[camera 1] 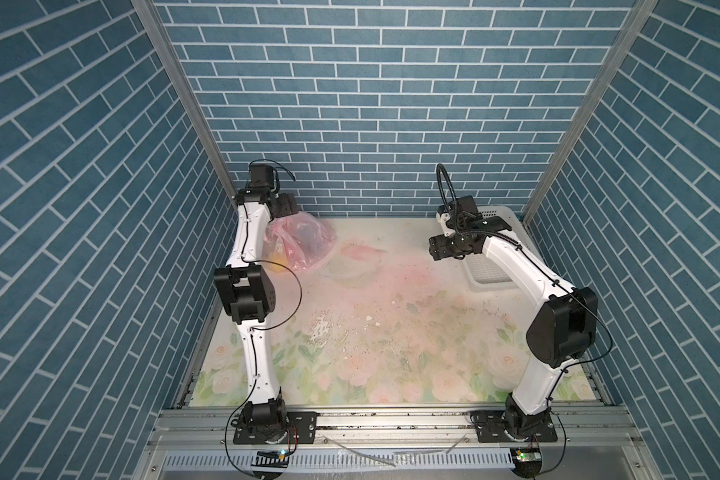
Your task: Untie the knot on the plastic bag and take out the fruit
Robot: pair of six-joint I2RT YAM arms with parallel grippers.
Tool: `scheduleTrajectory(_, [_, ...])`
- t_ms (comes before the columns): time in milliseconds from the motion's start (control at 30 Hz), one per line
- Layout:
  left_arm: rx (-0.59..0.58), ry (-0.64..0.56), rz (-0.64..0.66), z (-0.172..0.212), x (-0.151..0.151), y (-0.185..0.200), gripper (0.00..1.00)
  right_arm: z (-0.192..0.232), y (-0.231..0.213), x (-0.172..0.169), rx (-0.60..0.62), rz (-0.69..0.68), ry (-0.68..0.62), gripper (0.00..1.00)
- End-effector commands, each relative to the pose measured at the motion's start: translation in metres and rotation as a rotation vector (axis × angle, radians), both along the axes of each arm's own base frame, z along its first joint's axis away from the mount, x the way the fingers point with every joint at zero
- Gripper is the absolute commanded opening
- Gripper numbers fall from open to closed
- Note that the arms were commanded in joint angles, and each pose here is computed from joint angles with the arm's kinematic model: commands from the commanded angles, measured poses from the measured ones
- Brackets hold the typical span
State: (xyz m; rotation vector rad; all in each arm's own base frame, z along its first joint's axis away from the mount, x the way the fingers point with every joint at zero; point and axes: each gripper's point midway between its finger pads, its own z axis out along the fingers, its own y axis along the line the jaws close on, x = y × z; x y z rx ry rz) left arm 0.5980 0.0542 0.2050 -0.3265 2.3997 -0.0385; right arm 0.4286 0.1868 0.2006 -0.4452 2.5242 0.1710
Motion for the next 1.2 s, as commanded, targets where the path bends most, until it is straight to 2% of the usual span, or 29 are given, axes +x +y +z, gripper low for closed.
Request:
scheduleTrajectory(0, [0.004, 0.062, -0.016, -0.009, -0.011, 0.005, 0.85, 0.011, -0.001, -0.012, 0.024, -0.02, 0.007, 0.8])
scheduleTrajectory(167, [-0.021, 0.123, -0.022, -0.034, -0.014, 0.004, 0.77, 0.011, 0.0, -0.01, 0.032, -0.026, 0.006, 0.8])
scheduleTrajectory(233, [-0.021, 0.146, -0.02, -0.045, -0.015, 0.004, 0.62, 0.011, 0.001, -0.009, 0.036, -0.028, 0.003, 0.79])
scheduleTrajectory(300, [-0.029, 0.158, -0.022, -0.052, -0.015, 0.003, 0.42, 0.011, 0.002, -0.008, 0.04, -0.03, -0.001, 0.77])
scheduleTrajectory(333, [-0.037, 0.161, -0.025, -0.054, -0.014, 0.002, 0.35, 0.011, 0.003, -0.007, 0.043, -0.03, -0.004, 0.75])
scheduleTrajectory(533, [-0.061, 0.165, -0.06, -0.058, -0.017, -0.011, 0.1, 0.01, 0.003, -0.006, 0.052, -0.041, -0.003, 0.71])
scheduleTrajectory(733, [-0.088, 0.175, -0.105, -0.062, -0.031, -0.031, 0.0, 0.011, 0.002, -0.007, 0.057, -0.054, -0.009, 0.71])
scheduleTrajectory(967, [-0.165, 0.165, -0.158, -0.062, -0.053, -0.059, 0.0, 0.011, 0.003, -0.008, 0.078, -0.068, -0.019, 0.7])
scheduleTrajectory(1167, [-0.214, 0.171, -0.262, -0.057, -0.076, -0.113, 0.0, 0.01, 0.004, -0.007, 0.084, -0.07, -0.021, 0.7])
